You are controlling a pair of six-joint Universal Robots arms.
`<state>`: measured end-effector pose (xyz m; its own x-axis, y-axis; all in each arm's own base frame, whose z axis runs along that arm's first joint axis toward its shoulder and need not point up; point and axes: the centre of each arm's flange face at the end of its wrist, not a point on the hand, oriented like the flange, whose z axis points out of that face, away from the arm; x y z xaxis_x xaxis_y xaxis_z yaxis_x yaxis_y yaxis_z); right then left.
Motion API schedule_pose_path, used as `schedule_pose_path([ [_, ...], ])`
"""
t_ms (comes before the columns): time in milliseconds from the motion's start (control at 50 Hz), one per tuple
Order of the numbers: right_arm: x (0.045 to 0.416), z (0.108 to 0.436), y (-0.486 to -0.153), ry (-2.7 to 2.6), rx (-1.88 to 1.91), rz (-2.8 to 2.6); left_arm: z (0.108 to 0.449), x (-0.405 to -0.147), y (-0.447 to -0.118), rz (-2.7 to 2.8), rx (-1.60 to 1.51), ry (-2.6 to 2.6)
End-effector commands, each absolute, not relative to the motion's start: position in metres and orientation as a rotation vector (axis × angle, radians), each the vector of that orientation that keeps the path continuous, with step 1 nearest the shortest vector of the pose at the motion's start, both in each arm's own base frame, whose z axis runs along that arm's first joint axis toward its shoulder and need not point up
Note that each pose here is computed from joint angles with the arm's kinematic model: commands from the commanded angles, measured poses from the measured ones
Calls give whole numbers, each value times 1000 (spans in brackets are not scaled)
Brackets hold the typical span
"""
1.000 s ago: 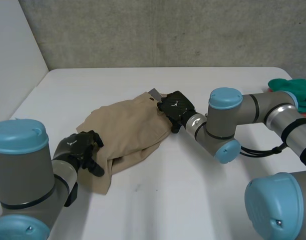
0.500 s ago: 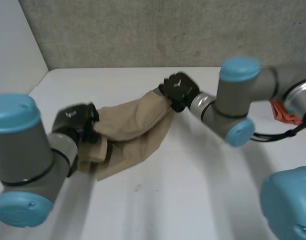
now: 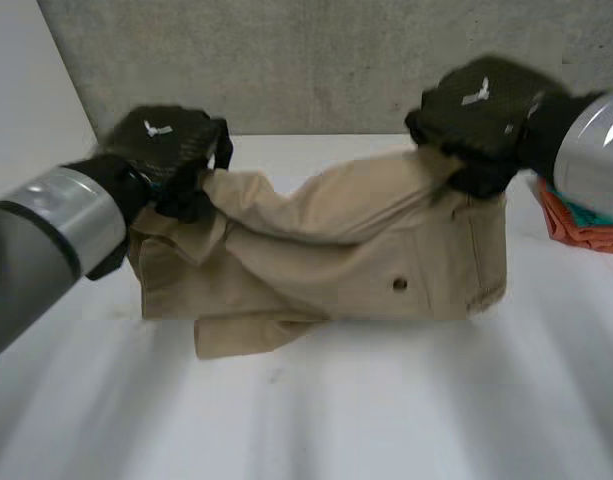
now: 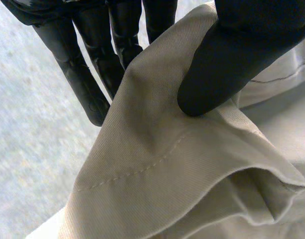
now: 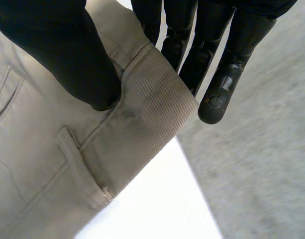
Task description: Fold the laundry.
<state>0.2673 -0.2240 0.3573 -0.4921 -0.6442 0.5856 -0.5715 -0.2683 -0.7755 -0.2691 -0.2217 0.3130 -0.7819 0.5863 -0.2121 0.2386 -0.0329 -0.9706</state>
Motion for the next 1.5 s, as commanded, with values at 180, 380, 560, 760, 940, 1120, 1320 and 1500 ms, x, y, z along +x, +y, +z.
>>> schedule_pose_path([
  [180,300,304,-340,2023,-1305,-2175,281,-318,-339,2173,-809,-1745],
  [380,313,420,-349,1319,-738,-2761,405,-321,-346,2668,-588,-994],
  [560,309,419,-328,1287,-744,-2761,417,-311,-323,2591,-550,-928],
  [760,295,295,-291,1693,-1074,-2346,279,-303,-300,2238,-731,-1457],
  [940,286,194,-256,1914,-1317,-1979,178,-290,-272,1988,-886,-1810],
  [1120,273,165,-253,2033,-1339,-1866,151,-280,-250,1853,-1169,-2002],
  [1320,252,157,-264,2145,-1277,-1851,183,-263,-232,1952,-1083,-2075],
  [1500,238,156,-276,2216,-1123,-1826,192,-245,-210,1950,-747,-2239],
])
